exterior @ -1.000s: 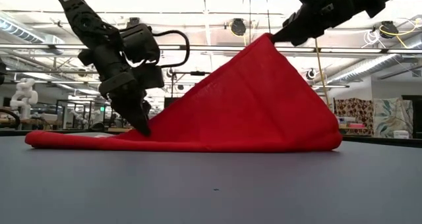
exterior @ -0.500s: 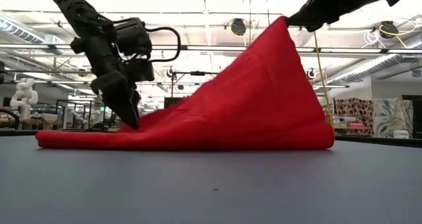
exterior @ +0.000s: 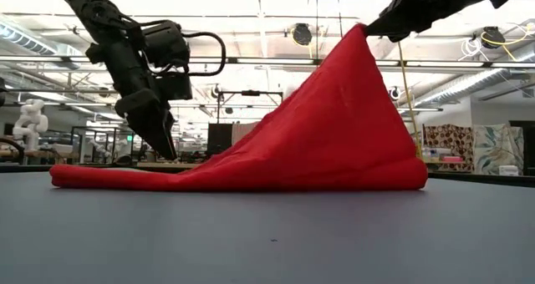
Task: Roll towel
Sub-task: Roll the red towel
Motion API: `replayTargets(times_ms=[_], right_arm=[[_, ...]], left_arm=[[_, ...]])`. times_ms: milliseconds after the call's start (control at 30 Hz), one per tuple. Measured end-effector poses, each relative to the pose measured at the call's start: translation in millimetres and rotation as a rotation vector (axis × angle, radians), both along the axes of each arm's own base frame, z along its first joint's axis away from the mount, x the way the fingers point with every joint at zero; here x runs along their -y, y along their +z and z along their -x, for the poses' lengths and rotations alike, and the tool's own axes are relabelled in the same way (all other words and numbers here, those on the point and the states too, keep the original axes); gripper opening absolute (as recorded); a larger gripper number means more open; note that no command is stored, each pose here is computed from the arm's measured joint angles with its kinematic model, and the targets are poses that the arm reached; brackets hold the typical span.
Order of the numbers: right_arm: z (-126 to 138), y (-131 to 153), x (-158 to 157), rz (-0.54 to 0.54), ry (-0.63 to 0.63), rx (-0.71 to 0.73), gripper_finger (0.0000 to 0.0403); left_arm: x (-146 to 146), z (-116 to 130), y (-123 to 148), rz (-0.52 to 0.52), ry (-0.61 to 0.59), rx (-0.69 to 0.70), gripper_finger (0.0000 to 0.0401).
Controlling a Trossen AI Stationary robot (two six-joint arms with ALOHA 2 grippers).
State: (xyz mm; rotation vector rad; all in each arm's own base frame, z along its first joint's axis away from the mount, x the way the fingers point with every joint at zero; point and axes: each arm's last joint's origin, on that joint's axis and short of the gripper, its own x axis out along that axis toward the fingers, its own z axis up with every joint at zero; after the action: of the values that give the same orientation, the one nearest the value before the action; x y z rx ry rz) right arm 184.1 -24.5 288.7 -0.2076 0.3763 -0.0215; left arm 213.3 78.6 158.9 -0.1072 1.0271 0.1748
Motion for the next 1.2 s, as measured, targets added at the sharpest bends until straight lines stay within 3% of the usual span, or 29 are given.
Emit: replayTargets(times_ms=[367,533,867,1200], right_arm=[[2,-4,0,-0.010,0.001,-0.046,0.0000],[2,-5,-1,-0.013,0.007,-0.059,0.0000],[3,-8,-1,-0.016,0.009,-0.085,0.0000],[4,-9,-1,-0.017,0.009,-0.099,0.0000]], left_arm=[[-9,22,-24,0.049,0.068,-0.037,0.0209],[-8,21,-25,0.074,0.073,0.006,0.0209],[-10,18,-23,0.026,0.086,0.037,0.0209],[-8,16,-34,0.059,0.097,-0.015,0.0143]])
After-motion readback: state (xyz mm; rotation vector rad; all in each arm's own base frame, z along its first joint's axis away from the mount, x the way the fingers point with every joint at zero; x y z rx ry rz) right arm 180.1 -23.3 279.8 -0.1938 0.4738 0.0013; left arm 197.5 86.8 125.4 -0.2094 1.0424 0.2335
